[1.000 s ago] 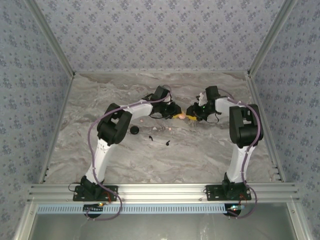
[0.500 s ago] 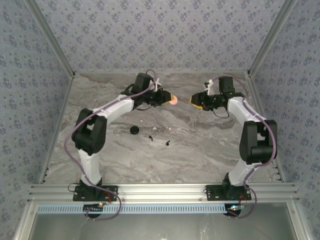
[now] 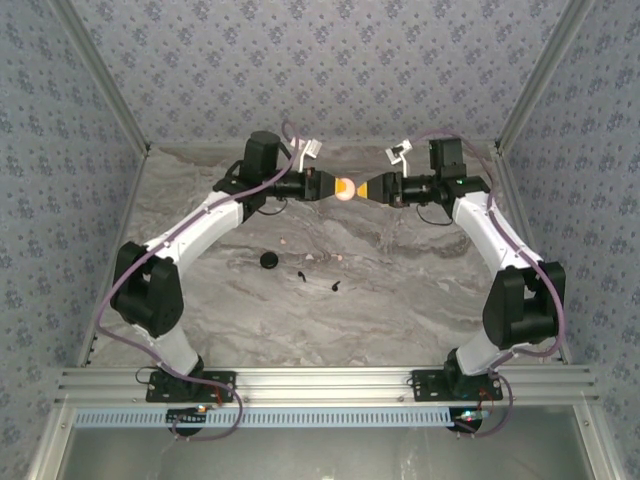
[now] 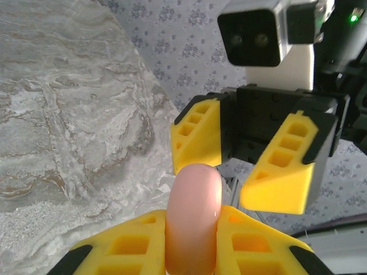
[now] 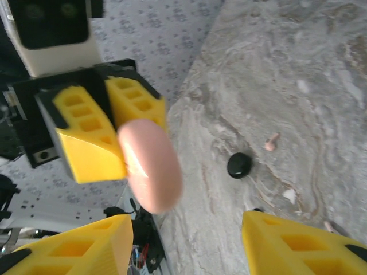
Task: Insert the wireless bluetooth earbuds into the charging case
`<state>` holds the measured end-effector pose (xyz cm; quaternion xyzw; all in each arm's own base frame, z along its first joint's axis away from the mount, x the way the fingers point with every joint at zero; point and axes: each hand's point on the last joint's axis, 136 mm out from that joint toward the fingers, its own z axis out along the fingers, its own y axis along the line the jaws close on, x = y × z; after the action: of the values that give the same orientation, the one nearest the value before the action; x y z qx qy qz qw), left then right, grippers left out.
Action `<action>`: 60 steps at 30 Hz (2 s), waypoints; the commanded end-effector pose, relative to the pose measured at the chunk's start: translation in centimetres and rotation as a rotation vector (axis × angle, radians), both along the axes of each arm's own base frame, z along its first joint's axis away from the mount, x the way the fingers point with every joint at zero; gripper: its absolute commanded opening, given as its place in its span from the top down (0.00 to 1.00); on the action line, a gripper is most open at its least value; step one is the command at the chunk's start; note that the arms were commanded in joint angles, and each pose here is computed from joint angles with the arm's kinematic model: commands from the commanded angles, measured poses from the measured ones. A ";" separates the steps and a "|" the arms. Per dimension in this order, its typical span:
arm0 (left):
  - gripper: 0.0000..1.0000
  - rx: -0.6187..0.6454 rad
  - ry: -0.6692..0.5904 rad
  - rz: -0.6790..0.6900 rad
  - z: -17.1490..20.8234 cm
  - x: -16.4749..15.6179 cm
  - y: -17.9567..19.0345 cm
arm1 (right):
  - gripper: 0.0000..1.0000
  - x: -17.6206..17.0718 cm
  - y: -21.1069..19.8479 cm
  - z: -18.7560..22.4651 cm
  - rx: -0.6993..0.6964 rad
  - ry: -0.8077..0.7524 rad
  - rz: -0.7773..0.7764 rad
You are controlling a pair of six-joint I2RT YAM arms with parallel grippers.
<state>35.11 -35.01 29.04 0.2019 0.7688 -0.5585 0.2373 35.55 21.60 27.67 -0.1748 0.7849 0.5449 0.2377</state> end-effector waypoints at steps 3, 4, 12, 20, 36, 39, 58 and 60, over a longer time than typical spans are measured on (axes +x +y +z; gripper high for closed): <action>0.82 -0.030 -0.079 -0.079 2.4 -2.1 0.6 | 0.45 -1.1 1.1 3.4 0.054 -0.080 0.078; 0.82 -0.029 -0.080 -0.085 2.4 -2.3 0.5 | 0.45 -1.1 1.2 3.5 0.054 -0.083 0.081; 0.83 -0.040 -0.088 -0.102 2.8 -2.8 0.6 | 0.47 -1.6 2.0 3.4 0.060 -0.076 0.125; 0.83 -0.051 -0.096 -0.116 3.2 -3.1 0.3 | 0.53 -2.1 3.0 3.1 0.044 -0.067 0.164; 0.82 -0.049 -0.099 -0.133 3.3 -3.6 -0.1 | 0.76 -2.3 3.2 2.9 0.042 -0.060 0.174; 0.70 -0.045 -0.096 -0.130 3.3 -3.7 -0.1 | 0.78 -2.2 3.0 3.3 0.036 -0.076 0.155; 0.52 -0.175 -0.103 0.059 4.4 -3.0 0.8 | 0.80 -2.3 2.5 6.3 0.088 -0.131 0.100; 0.52 -0.185 -0.104 0.053 4.5 -3.1 0.5 | 0.80 -2.3 2.6 6.3 0.089 -0.130 0.102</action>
<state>31.87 -34.34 30.85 0.1888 0.7342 -0.5927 0.2720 34.23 23.92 32.76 -0.2286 0.7437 0.5707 0.2626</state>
